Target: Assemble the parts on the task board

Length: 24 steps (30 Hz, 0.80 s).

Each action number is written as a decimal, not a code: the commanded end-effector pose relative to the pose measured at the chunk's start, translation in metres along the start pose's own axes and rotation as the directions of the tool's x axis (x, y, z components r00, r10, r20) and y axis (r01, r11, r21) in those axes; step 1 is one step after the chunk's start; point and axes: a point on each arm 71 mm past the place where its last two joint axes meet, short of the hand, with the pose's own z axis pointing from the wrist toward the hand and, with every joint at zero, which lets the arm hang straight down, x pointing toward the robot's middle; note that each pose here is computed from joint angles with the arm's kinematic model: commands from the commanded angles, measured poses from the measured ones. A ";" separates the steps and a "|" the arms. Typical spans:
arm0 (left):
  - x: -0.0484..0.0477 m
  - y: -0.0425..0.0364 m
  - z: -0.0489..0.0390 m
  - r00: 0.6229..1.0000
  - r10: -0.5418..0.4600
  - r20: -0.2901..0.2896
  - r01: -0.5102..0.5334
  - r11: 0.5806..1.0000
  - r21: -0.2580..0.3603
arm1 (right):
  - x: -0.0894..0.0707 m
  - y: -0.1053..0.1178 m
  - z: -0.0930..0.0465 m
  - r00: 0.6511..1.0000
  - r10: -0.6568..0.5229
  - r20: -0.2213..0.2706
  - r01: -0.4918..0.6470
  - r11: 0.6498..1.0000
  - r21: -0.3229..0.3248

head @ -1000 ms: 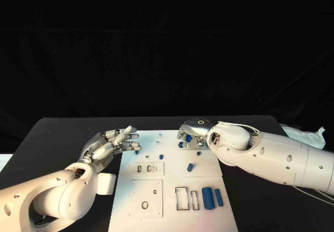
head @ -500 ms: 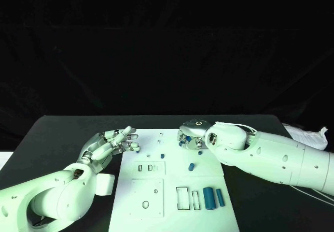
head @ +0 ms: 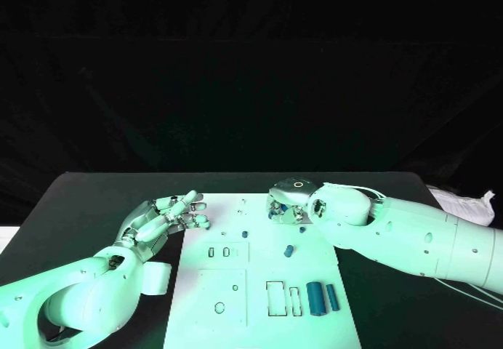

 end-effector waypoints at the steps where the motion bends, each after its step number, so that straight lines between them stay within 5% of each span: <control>1: 0.0018 -0.0007 0.0002 1.000 -0.015 -0.017 0.015 1.000 -0.001 | -0.005 0.003 -0.001 0.996 0.001 0.089 0.000 1.000 -0.005; 8: 0.0013 -0.0006 0.0002 1.000 -0.015 -0.015 0.015 1.000 -0.002 | -0.013 0.006 0.000 0.983 0.020 0.185 -0.023 1.000 0.012; 24: 0.0027 -0.0005 -0.0001 1.000 -0.019 -0.022 0.018 1.000 -0.005 | -0.016 0.021 0.027 0.970 0.032 0.242 -0.041 0.999 0.033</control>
